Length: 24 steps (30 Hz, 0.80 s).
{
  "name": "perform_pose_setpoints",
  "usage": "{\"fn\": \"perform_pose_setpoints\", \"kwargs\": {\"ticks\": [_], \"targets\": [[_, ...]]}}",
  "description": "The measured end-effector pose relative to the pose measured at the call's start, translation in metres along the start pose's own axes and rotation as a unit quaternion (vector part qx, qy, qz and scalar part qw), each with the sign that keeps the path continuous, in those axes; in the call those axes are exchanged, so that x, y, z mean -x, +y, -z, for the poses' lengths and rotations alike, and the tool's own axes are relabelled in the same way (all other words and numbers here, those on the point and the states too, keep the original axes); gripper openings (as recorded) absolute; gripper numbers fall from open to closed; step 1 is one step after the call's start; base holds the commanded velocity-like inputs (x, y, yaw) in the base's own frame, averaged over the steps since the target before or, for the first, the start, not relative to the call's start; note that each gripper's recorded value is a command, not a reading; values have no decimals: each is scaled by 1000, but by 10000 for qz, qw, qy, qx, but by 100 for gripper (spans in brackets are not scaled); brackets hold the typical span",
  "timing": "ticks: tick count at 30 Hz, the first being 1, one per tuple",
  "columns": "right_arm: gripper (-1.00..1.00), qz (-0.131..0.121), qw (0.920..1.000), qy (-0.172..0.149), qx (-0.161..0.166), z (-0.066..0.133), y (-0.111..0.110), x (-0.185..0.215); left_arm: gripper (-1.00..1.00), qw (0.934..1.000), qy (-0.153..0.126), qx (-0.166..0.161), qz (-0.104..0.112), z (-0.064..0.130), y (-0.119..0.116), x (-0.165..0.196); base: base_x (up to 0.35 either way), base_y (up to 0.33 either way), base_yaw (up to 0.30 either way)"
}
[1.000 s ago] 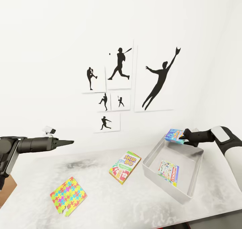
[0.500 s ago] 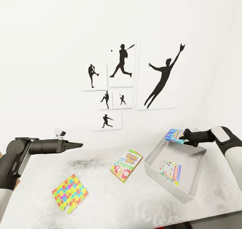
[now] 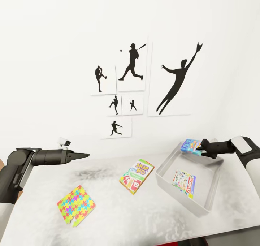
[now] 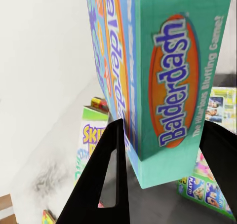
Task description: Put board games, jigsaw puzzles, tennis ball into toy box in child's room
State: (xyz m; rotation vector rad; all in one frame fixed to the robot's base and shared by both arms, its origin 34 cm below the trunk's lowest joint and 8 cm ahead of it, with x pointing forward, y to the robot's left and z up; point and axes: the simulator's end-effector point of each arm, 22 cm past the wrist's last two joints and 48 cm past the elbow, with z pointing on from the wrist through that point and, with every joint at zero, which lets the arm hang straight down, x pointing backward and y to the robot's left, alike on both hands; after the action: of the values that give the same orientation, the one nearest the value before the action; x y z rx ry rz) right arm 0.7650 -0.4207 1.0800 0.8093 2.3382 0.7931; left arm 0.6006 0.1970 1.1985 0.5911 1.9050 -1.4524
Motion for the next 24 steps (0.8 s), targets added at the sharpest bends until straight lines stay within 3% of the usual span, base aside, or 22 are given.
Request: {"fn": "perform_pose_setpoints", "kwargs": {"ticks": [9, 24], "targets": [[-100, -82, 9999, -106, -76, 10, -16, 11, 100, 10000, 8, 1, 21, 0, 2, -1, 0, 0, -31], [-100, -86, 9998, -37, -157, 1, -23, 8, 100, 9999, 35, 3, 101, -3, 10, -5, 0, 0, -3]]}}
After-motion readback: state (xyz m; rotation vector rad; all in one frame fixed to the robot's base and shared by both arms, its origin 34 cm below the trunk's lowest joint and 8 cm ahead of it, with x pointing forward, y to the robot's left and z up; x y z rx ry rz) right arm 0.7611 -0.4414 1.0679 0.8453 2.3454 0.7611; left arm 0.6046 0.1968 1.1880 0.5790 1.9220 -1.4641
